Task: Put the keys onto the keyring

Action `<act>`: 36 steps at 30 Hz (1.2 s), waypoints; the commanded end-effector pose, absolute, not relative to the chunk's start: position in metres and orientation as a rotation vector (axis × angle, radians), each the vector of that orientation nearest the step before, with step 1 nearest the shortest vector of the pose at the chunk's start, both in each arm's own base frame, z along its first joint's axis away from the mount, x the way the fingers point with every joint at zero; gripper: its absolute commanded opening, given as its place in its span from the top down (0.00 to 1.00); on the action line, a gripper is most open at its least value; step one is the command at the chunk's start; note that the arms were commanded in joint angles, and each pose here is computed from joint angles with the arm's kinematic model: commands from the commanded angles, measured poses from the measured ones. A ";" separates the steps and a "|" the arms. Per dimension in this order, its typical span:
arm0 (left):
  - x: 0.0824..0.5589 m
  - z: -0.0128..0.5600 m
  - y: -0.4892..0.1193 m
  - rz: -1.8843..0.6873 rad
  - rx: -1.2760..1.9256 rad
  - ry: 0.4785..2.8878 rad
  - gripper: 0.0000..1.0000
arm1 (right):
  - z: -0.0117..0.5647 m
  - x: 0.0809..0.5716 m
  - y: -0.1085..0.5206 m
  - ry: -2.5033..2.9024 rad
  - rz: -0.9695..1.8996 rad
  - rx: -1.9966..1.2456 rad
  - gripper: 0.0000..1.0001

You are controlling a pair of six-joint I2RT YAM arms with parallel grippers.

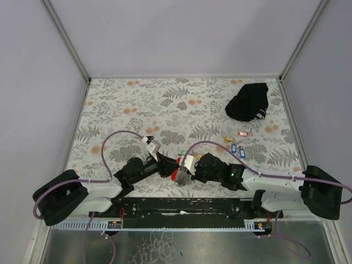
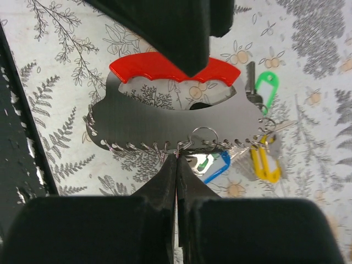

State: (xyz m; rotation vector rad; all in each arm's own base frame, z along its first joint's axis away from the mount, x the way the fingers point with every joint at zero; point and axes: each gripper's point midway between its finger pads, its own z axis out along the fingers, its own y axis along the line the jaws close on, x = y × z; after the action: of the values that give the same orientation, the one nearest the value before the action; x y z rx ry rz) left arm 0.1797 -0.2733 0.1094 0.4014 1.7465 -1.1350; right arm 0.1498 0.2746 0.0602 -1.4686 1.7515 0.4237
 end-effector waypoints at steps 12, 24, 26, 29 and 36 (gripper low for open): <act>0.179 0.049 -0.297 -1.043 0.454 2.042 0.60 | 0.041 0.182 0.261 2.069 0.249 -1.013 0.87; 0.186 0.020 -0.289 -0.895 0.441 2.198 0.69 | 0.065 0.190 0.245 2.047 0.215 -0.865 0.64; 0.187 0.015 -0.285 -0.861 0.434 2.219 0.69 | 0.070 0.186 0.246 2.042 0.253 -0.869 0.61; 0.191 0.011 -0.275 -0.794 0.392 2.242 0.69 | 0.074 0.182 0.243 2.039 0.287 -0.852 0.58; 0.199 0.019 -0.262 -0.697 0.365 2.239 0.66 | 0.073 0.160 0.265 2.010 0.463 -0.997 0.55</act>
State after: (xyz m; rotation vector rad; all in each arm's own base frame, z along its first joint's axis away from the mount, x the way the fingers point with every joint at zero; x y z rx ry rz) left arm 0.1944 -0.2774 0.0196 0.3856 2.2251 -0.8078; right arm 0.1750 0.2476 0.0732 -0.9143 2.0314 0.3338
